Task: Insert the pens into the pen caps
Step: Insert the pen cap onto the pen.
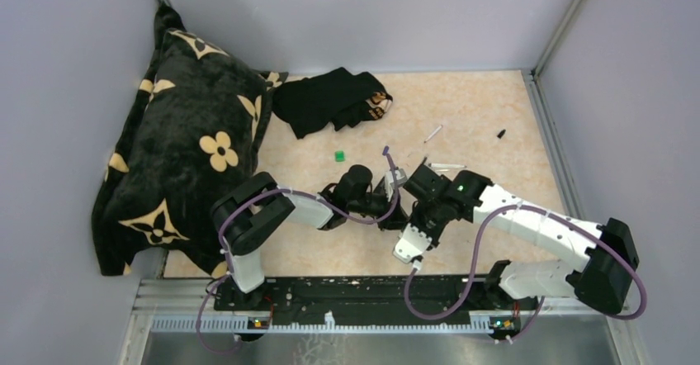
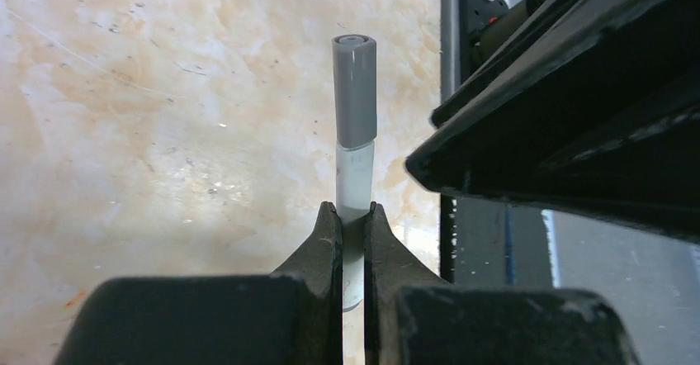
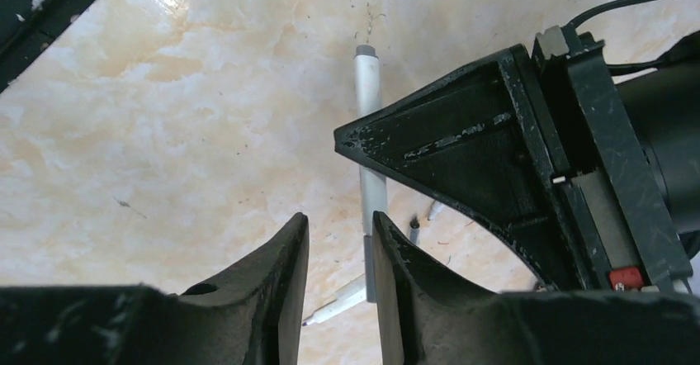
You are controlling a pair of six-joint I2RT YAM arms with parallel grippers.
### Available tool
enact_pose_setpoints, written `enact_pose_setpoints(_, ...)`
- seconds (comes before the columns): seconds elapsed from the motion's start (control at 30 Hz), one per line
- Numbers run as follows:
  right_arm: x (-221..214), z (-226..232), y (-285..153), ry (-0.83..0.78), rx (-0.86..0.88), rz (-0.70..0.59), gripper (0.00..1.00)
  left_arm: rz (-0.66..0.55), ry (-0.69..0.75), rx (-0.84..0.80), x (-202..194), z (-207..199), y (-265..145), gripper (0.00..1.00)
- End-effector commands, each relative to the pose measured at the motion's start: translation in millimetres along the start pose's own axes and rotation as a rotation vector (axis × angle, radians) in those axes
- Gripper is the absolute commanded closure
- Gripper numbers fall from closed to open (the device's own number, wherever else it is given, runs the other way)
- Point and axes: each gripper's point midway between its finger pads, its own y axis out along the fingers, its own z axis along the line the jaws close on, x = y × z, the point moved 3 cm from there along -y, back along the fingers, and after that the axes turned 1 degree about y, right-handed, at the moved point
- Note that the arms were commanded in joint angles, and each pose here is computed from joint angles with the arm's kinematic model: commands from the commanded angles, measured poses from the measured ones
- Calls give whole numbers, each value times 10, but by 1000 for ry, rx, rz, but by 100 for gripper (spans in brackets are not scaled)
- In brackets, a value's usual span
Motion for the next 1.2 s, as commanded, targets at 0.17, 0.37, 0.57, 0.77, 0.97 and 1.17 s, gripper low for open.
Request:
enact_pose_setpoints(0.17,146,-166,-387,89,-146,-66,55,-34,151,30,-56,100,-54,100)
enact_pose_setpoints(0.37,266,-235,-968,323,-318,-309,50,-57,215,46,-70,3,-117,100)
enact_pose_setpoints(0.57,214,-234,-1149,729,-482,-625,45,-136,281,79,-51,-169,-175,100)
enact_pose_setpoints(0.77,123,-329,-1211,1107,-463,-1090,34,-232,322,148,62,-309,-244,100)
enact_pose_setpoints(0.97,-34,-403,-1036,1295,-420,-1193,34,-318,295,234,245,-345,-329,100)
enact_pose_setpoints(1.17,-149,-434,-886,1423,-430,-1152,37,-314,205,339,296,-231,-311,100)
